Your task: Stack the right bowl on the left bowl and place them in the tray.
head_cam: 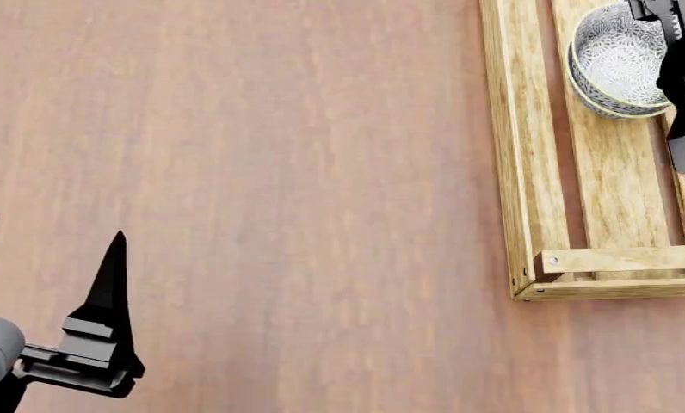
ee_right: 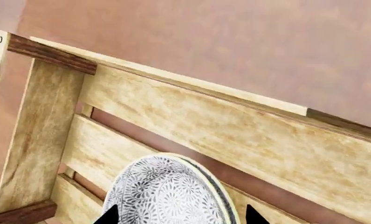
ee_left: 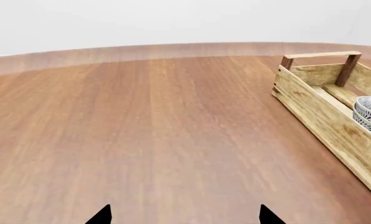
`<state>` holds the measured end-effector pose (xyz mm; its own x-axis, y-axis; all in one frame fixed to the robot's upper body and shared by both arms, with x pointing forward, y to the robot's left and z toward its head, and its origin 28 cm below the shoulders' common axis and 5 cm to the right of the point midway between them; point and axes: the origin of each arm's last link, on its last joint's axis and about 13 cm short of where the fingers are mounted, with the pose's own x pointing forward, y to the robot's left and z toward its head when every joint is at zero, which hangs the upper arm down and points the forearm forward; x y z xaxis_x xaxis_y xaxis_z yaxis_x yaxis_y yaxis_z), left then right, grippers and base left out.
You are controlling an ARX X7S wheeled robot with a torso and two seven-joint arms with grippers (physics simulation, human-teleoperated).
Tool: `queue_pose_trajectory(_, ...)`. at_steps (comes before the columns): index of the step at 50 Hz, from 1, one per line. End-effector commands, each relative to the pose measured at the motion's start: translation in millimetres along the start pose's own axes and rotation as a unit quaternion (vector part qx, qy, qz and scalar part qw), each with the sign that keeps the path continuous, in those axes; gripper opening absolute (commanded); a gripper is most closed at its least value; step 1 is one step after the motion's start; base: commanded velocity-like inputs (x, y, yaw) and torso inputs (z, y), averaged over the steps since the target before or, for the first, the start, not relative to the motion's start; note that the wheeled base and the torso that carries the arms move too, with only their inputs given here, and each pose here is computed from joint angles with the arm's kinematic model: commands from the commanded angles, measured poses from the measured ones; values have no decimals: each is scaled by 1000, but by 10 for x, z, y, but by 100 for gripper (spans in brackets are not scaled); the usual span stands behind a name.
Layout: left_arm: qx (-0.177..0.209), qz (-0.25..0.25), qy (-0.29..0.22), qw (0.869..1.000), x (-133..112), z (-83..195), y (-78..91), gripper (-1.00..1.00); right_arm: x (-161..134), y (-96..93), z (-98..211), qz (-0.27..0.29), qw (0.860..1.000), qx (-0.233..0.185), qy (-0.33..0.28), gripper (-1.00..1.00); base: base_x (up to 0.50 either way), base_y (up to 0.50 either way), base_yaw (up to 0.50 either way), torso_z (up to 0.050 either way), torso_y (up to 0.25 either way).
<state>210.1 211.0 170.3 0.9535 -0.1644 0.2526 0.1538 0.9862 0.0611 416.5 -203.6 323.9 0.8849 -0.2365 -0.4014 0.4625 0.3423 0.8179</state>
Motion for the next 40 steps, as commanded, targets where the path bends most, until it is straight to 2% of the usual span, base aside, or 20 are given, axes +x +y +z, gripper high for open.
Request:
queue_pose_trajectory(1,-2,3,-1,1000,-2,5,5,100,-52,165,86,-17,993,-41,-112,100,0,0,0,0,0)
queue_pose_trajectory(5,-2,2,-2,1000,2,12,5,100,-121,300,146,-19,982,-62,-180,100,0,0,0,0,0)
queue_pose_trajectory(6,-2,3,-2,1000,4,16,5,100,-146,350,151,-12,975,-81,-208,100,0,0,0,0,0)
queue_pose_trajectory(7,-1,3,-3,1000,5,20,4,100,-163,373,142,-1,978,-75,-193,100,0,0,0,0,0)
queue_pose_trajectory(8,-2,3,-3,1000,7,23,4,100,-174,401,131,2,973,-96,-209,100,0,0,0,0,0)
queue_pose_trajectory(9,-2,3,-3,1000,7,27,4,100,-188,424,121,14,975,-92,-200,100,0,0,0,0,0)
queue_pose_trajectory(15,-1,5,-4,1000,23,34,7,100,-308,616,18,90,967,-148,-187,100,0,0,0,0,0)
queue_pose_trajectory(16,-2,5,-4,1000,28,32,7,100,-327,650,-28,104,963,-170,-180,100,0,0,0,0,0)
queue_pose_trajectory(20,1,9,-7,1000,37,35,7,100,-353,705,-153,153,956,-200,-149,100,0,0,0,0,0)
queue_pose_trajectory(25,-4,27,-14,1000,50,40,22,100,-328,703,-306,186,948,-227,-123,100,0,0,0,0,0)
queue_pose_trajectory(29,0,35,-13,999,65,30,28,100,-284,707,-525,227,926,-276,-125,100,0,0,0,0,0)
queue_pose_trajectory(30,0,36,-12,999,66,27,28,100,-289,703,-588,246,924,-274,-103,100,0,0,0,0,0)
queue_pose_trajectory(31,2,36,-11,999,66,25,27,100,-322,708,-600,256,913,-290,-131,100,0,0,0,0,0)
queue_pose_trajectory(32,2,37,-11,999,65,27,28,100,-377,685,-608,267,913,-283,-125,100,0,0,0,0,0)
queue_pose_trajectory(33,2,37,-11,999,65,28,29,100,-404,611,-721,268,910,-299,-102,100,0,0,0,0,0)
queue_pose_trajectory(34,3,39,-10,999,67,29,31,100,-481,576,-735,287,901,-301,-120,100,0,0,0,0,0)
queue_pose_trajectory(35,3,39,-10,999,67,30,30,100,-520,496,-822,289,902,-307,-96,100,0,0,0,0,0)
queue_pose_trajectory(36,6,40,-10,999,70,29,28,100,-592,407,-900,305,891,-318,-111,100,0,0,0,0,0)
queue_pose_trajectory(37,6,39,-10,999,71,28,26,100,-659,322,-958,318,888,-318,-98,100,0,0,0,0,0)
queue_pose_trajectory(40,9,39,-11,999,73,42,23,100,-812,126,-1091,345,871,-329,-121,100,0,0,0,0,0)
